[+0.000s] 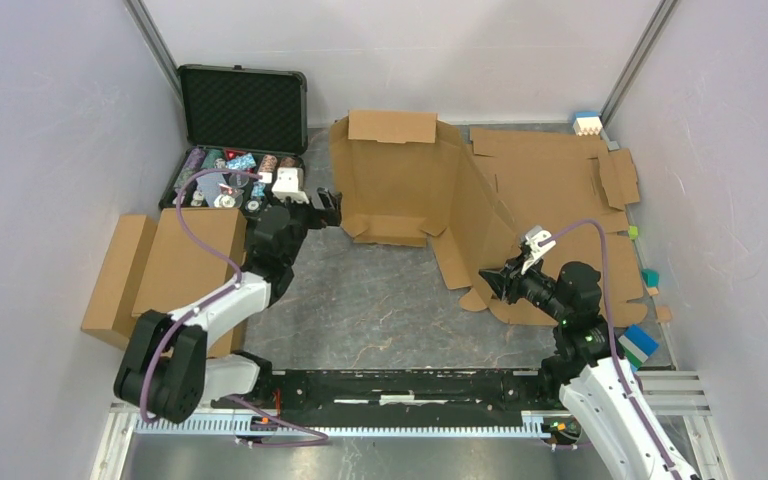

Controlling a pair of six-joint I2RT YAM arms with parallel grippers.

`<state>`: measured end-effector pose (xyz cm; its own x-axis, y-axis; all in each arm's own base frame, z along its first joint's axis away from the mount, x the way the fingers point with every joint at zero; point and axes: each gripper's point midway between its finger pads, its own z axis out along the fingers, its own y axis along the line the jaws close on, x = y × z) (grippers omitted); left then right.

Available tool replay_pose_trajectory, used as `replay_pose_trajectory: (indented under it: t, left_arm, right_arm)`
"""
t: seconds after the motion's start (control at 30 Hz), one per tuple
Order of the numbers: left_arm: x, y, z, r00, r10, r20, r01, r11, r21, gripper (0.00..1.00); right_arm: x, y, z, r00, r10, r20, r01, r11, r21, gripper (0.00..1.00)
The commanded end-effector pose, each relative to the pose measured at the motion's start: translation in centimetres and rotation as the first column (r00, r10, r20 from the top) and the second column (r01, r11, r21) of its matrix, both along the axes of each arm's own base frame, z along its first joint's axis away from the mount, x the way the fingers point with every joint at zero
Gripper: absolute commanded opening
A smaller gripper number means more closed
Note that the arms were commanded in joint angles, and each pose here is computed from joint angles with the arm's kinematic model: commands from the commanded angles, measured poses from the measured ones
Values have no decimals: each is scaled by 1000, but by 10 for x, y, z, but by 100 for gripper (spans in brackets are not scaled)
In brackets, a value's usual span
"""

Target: Fold the paper box

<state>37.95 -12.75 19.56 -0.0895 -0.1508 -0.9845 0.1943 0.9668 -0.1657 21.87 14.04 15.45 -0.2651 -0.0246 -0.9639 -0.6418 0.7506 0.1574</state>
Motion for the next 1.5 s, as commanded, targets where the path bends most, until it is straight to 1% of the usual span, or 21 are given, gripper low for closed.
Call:
replay_pose_trajectory:
  t: [0.0, 0.1, 0.27, 0.33, 0.4, 0.43, 0.5, 0.57, 0.6, 0.63, 0.73, 0.77, 0.93, 1.03, 1.13, 1.2, 1.37, 1.47]
  left_arm:
    - [17, -25, 36, 979, -171, 112, 180, 980, -80, 100]
    - [32, -27, 44, 975, -177, 138, 182, 983, -25, 100]
    - [55, -43, 54, 957, -233, 170, 235, 972, 12, 98]
    - [63, -46, 52, 957, -238, 163, 239, 971, 17, 93]
    - [66, -49, 49, 956, -245, 159, 246, 969, 18, 79]
    - [67, -50, 49, 955, -249, 160, 250, 968, 16, 70]
    - [65, -52, 50, 951, -262, 165, 264, 965, 10, 47]
    - [61, -54, 52, 948, -274, 164, 277, 961, 2, 20]
    - [58, -53, 53, 948, -274, 160, 278, 960, -6, 11]
    - [55, -53, 54, 949, -273, 156, 279, 960, -18, 9]
    - [39, -50, 59, 951, -256, 175, 265, 964, -31, 5]
    - [32, -49, 58, 953, -247, 175, 256, 966, -34, 3]
    - [5, -64, 45, 964, -234, 122, 240, 970, -39, 2]
    - [-3, -64, 42, 979, -179, 94, 189, 977, -104, 2]
    - [-6, -65, 42, 985, -163, 53, 170, 970, -171, 2]
    - [-8, -67, 36, 987, -158, 23, 160, 969, -190, 2]
    - [-16, -66, 15, 987, -161, -9, 157, 970, -185, 3]
    - [-22, -68, 1, 984, -173, -36, 162, 966, -200, 4]
  right_arm:
    - [2, 1, 22, 998, 5, 55, -5, 1000, 4, 34]
    - [2, 0, 20, 999, 5, 53, -5, 1000, -6, 34]
    - [2, 1, 17, 999, 8, 44, -8, 1000, -4, 33]
    - [1, 2, 18, 999, 10, 44, -10, 1000, 0, 33]
    - [1, 2, 17, 999, 10, 44, -10, 1000, 2, 33]
    - [0, 2, 16, 999, 10, 41, -10, 1000, 5, 32]
    - [0, 2, 17, 999, 11, 45, -12, 1000, 12, 29]
    - [-1, 4, 17, 999, 19, 46, -20, 1000, 24, 24]
    - [-1, 6, 18, 998, 28, 48, -29, 999, 31, 21]
    - [-2, 8, 20, 998, 36, 49, -38, 998, 42, 18]
    - [-4, 15, 23, 997, 70, 35, -73, 995, 75, 1]
    - [-7, 18, 23, 995, 93, 27, -95, 992, 83, 0]
    - [-14, 27, 32, 987, 153, 42, -157, 981, 117, 0]
    - [-18, 29, 36, 984, 176, 39, -180, 975, 129, 0]
    - [-18, 28, 35, 984, 175, 37, -178, 977, 118, 0]
    - [-16, 28, 35, 985, 170, 41, -174, 979, 110, 0]
    - [-13, 20, 14, 991, 125, -40, -122, 990, 67, 0]
    - [-13, 21, 7, 990, 124, -66, -120, 990, 70, 0]
